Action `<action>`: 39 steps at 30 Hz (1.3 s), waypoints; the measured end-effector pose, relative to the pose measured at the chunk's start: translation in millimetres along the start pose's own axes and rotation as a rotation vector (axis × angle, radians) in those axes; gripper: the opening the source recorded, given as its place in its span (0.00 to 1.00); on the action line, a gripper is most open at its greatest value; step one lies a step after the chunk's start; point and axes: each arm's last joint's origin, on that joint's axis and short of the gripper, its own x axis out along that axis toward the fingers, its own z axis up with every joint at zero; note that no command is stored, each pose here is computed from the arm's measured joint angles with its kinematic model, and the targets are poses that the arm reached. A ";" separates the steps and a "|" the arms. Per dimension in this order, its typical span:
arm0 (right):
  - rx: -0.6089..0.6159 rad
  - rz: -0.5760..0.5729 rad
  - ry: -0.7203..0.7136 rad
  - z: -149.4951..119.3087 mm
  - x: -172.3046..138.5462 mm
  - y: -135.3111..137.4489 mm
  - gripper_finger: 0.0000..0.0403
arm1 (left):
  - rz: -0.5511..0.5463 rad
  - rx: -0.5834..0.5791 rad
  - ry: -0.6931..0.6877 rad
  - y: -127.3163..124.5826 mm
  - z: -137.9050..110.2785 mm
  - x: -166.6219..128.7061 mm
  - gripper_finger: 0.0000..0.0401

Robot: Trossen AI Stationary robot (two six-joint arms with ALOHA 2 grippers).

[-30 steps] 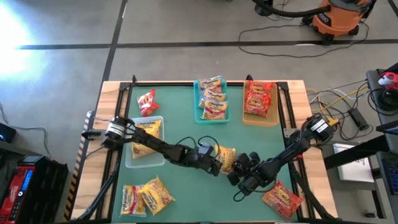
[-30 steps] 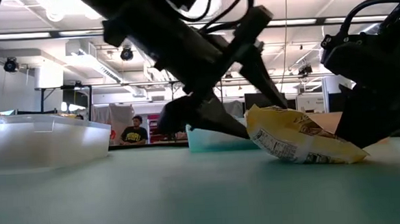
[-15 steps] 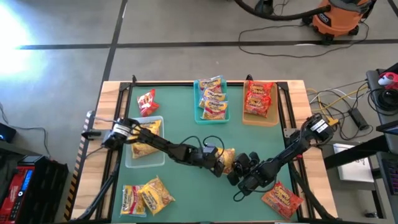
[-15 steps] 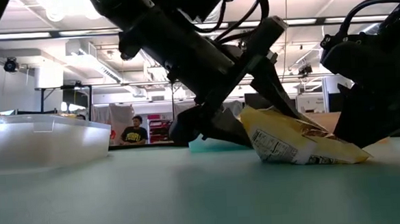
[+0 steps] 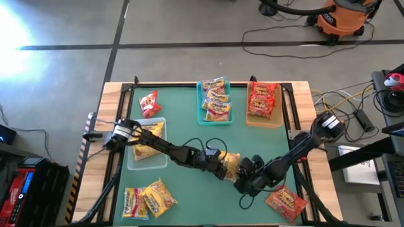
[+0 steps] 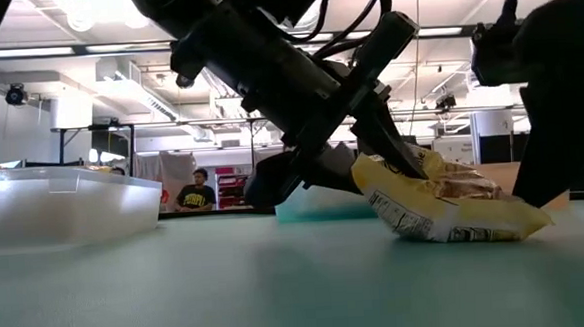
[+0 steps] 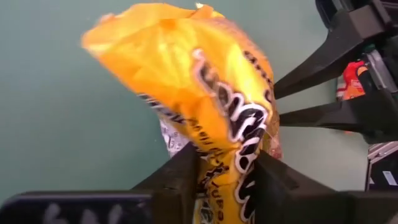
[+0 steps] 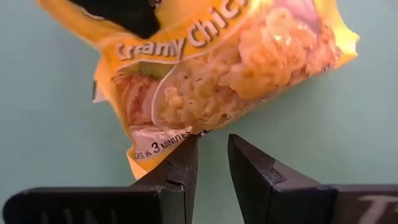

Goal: Sort Maruchan noodles
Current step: Put the right yellow noodle pack into the transparent bin

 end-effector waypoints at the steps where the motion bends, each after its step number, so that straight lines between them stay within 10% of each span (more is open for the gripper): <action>1: -0.011 0.003 0.001 0.5 -1.1 -0.1 0.20 | -0.001 0.000 0.000 -0.2 0.1 -0.2 0.20; 26: -0.048 -0.047 0.031 -8.6 -5.4 -6.1 0.20 | 0.071 0.147 0.035 -13.7 20.4 -52.0 0.09; 39: -0.029 0.005 -0.208 3.3 13.6 3.8 0.20 | 0.136 0.096 0.102 -5.1 20.3 -54.3 0.32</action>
